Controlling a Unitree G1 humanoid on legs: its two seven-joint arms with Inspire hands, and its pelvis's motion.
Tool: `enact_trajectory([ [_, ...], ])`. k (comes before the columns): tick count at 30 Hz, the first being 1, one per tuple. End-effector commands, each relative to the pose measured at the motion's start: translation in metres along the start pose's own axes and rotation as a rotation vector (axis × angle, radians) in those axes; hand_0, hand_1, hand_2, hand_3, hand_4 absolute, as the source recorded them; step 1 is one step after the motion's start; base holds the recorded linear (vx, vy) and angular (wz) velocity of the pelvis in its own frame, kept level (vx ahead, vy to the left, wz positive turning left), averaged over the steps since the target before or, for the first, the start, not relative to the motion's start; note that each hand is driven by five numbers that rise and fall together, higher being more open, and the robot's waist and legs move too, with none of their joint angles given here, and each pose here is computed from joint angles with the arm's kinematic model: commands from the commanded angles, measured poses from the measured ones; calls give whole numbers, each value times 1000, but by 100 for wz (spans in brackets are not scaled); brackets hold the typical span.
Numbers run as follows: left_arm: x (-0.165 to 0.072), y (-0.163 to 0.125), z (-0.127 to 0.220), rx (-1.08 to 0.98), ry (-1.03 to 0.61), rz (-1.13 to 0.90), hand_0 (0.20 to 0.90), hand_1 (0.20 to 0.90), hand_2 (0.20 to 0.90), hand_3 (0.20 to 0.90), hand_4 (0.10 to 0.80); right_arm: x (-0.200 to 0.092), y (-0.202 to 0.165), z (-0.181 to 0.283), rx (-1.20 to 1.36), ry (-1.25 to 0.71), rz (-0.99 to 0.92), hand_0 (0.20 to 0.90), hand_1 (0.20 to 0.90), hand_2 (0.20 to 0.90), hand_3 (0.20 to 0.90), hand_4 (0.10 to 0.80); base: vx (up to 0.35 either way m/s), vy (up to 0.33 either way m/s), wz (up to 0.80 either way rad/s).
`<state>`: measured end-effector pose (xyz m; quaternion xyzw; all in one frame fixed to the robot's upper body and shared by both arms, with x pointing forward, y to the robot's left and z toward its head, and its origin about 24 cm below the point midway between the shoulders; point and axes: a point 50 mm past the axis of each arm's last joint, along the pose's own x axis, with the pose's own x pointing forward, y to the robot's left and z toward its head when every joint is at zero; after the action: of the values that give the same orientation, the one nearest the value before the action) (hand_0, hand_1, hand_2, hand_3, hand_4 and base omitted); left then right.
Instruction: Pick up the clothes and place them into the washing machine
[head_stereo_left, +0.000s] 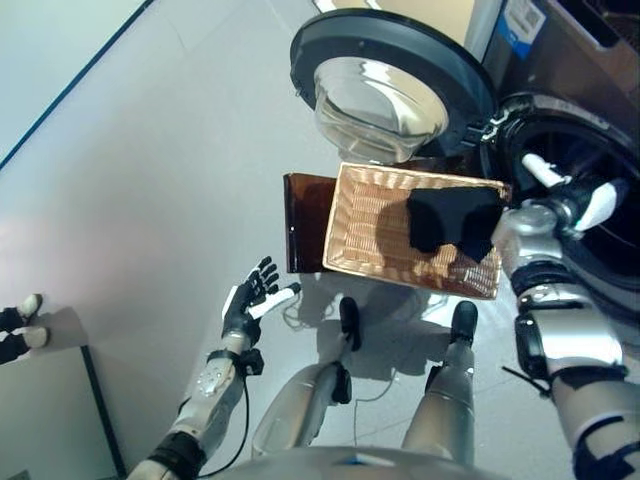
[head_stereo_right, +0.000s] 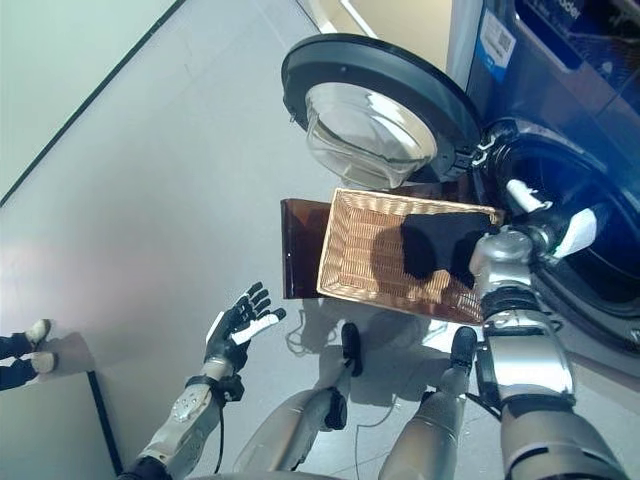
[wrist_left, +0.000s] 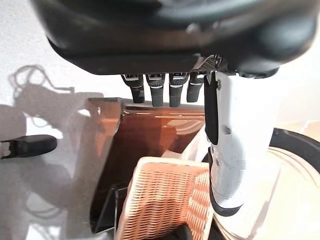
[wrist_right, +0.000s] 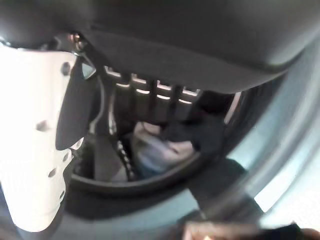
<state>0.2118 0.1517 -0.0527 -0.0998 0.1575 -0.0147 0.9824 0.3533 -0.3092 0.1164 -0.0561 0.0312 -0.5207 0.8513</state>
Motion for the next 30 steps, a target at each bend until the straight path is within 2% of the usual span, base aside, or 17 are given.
enact_trajectory([
  [1,-2,16,8,22,-65,76,900,900,900,900,800,-2,-5,27,61,-217,-23,900,900,900,900,800,0,0,0],
  [8,-1,22,9,38,-68,103,900,900,900,900,800,-25,11,7,67,-203,78,900,900,900,900,800,0,0,0],
  [14,2,28,7,62,-60,133,900,900,900,900,800,-61,20,-14,20,-298,308,900,900,900,900,800,0,0,0],
  [16,1,29,5,76,-62,138,900,900,900,900,800,-67,18,-26,-96,-362,377,900,900,900,900,800,0,0,0],
  [18,2,34,4,99,-60,147,900,900,900,900,800,-69,18,-38,-358,-497,480,900,900,900,900,800,8,-22,0],
  [21,2,39,4,122,-62,153,900,900,900,900,800,-63,15,-42,-655,-670,531,900,900,900,900,800,18,-44,-1],
  [24,3,40,2,142,-52,137,900,900,900,900,800,-56,13,-35,-940,-896,546,900,900,900,900,800,8,-23,-2],
  [28,3,39,-4,152,-25,119,900,900,900,900,800,-53,20,-31,-1246,-1095,565,900,900,900,900,800,4,-24,8],
  [30,5,37,-3,150,-28,115,900,900,900,900,800,-52,24,-31,-1333,-1134,560,900,900,900,900,800,-4,-15,1],
])
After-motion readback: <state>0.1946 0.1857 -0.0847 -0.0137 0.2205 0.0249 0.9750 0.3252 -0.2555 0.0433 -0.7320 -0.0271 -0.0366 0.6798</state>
